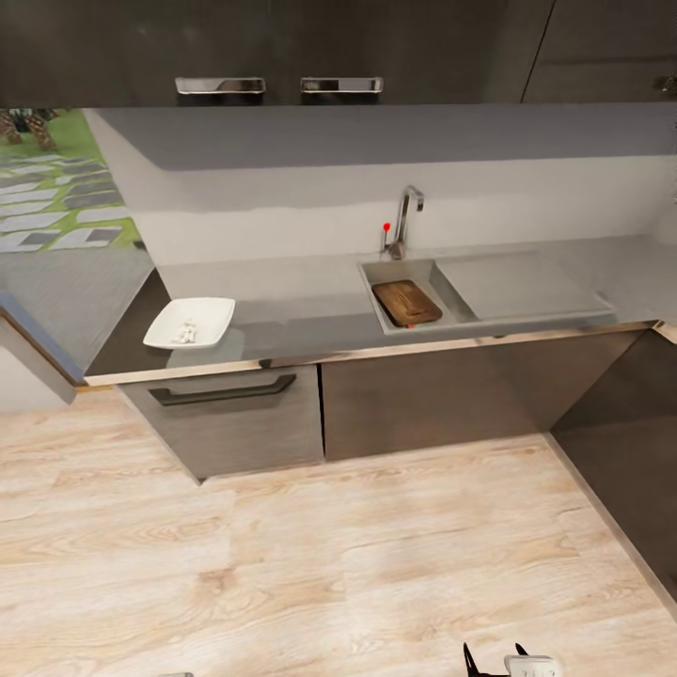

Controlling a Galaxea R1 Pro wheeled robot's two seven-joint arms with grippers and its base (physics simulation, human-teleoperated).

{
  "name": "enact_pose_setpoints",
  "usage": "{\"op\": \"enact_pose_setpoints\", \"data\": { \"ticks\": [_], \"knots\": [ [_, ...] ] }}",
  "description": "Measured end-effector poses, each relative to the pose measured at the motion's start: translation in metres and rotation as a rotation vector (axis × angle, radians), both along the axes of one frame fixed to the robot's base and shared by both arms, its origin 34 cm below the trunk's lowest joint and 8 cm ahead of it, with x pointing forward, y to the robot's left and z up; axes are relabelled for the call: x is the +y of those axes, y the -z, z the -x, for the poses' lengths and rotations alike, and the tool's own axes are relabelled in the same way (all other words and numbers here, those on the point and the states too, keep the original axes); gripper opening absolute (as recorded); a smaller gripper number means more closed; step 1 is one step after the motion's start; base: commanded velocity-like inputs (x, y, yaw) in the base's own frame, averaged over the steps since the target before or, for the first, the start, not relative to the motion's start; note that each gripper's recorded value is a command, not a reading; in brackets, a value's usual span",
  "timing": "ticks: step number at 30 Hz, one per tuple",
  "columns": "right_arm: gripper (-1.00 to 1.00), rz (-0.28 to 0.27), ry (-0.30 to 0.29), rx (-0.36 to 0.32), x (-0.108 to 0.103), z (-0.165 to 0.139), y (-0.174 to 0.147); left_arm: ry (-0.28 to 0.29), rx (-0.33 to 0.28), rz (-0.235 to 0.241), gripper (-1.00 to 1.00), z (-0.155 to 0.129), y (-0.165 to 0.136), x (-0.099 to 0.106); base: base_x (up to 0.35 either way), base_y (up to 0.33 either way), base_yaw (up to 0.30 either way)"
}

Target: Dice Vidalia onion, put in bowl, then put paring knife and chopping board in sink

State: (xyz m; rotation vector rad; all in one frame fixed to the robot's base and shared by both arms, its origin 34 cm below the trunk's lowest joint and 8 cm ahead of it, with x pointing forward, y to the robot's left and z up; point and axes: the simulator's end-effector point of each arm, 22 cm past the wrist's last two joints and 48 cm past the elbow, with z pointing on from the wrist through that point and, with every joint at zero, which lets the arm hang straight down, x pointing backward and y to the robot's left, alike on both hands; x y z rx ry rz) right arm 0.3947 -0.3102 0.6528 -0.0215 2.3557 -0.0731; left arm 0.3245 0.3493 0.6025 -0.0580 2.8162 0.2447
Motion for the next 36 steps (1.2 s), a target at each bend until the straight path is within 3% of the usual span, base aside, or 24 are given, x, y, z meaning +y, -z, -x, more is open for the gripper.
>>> {"op": "enact_pose_setpoints", "data": {
  "ticks": [10,36],
  "knots": [
    [1.0,-0.001,0.0,-0.018,0.001,-0.006,-0.005,0.0,-0.016,0.0,1.0,-0.006,-0.003,0.0,0.0,0.0,0.03],
    [1.0,-0.001,0.0,-0.047,0.001,-0.016,-0.014,0.0,-0.046,0.0,1.0,-0.018,-0.01,0.0,0.0,0.0,0.198]
  ]
}}
